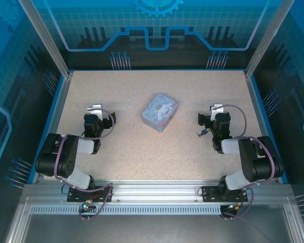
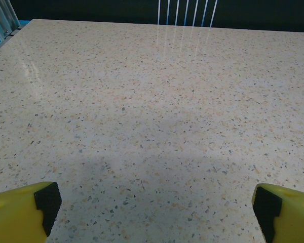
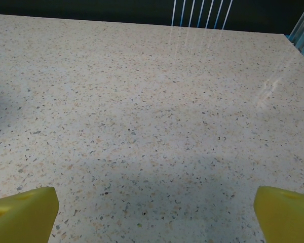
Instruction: Unlock the padlock with the key
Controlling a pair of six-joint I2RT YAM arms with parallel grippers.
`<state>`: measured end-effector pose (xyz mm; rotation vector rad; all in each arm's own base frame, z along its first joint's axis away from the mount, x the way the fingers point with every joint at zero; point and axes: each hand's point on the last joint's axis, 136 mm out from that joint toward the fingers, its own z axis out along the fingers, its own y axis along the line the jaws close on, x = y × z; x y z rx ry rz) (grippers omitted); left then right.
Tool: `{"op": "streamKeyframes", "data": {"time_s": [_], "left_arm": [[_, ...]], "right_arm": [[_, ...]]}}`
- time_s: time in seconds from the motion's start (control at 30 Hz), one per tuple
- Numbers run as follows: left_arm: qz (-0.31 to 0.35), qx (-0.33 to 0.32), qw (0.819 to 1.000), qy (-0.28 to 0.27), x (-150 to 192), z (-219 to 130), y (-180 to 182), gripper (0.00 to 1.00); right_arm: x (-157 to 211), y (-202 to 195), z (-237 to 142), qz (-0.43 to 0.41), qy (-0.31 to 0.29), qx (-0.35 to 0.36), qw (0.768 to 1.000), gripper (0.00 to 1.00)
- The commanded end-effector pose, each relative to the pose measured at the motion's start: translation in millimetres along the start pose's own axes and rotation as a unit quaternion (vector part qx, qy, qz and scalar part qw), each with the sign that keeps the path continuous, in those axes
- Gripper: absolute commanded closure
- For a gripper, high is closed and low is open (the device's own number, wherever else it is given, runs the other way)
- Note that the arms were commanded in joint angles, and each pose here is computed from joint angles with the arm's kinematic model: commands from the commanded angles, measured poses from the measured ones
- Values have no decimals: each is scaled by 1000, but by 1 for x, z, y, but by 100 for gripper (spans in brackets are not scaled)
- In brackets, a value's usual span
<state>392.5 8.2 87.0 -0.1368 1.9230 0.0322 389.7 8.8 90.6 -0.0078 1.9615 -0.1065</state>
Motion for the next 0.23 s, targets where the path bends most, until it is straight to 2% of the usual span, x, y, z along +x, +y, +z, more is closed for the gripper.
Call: {"op": "streamKeyframes", "data": {"time_s": [0.0, 0.2], "left_arm": [[-12, -4, 1000, -12, -9, 2, 2, 1], [-16, -21, 999, -19, -9, 0, 8, 1]], "right_arm": [[-7, 0, 4, 2, -3, -10, 1000, 0], [-7, 1, 3, 0, -6, -12, 1000, 0]]}}
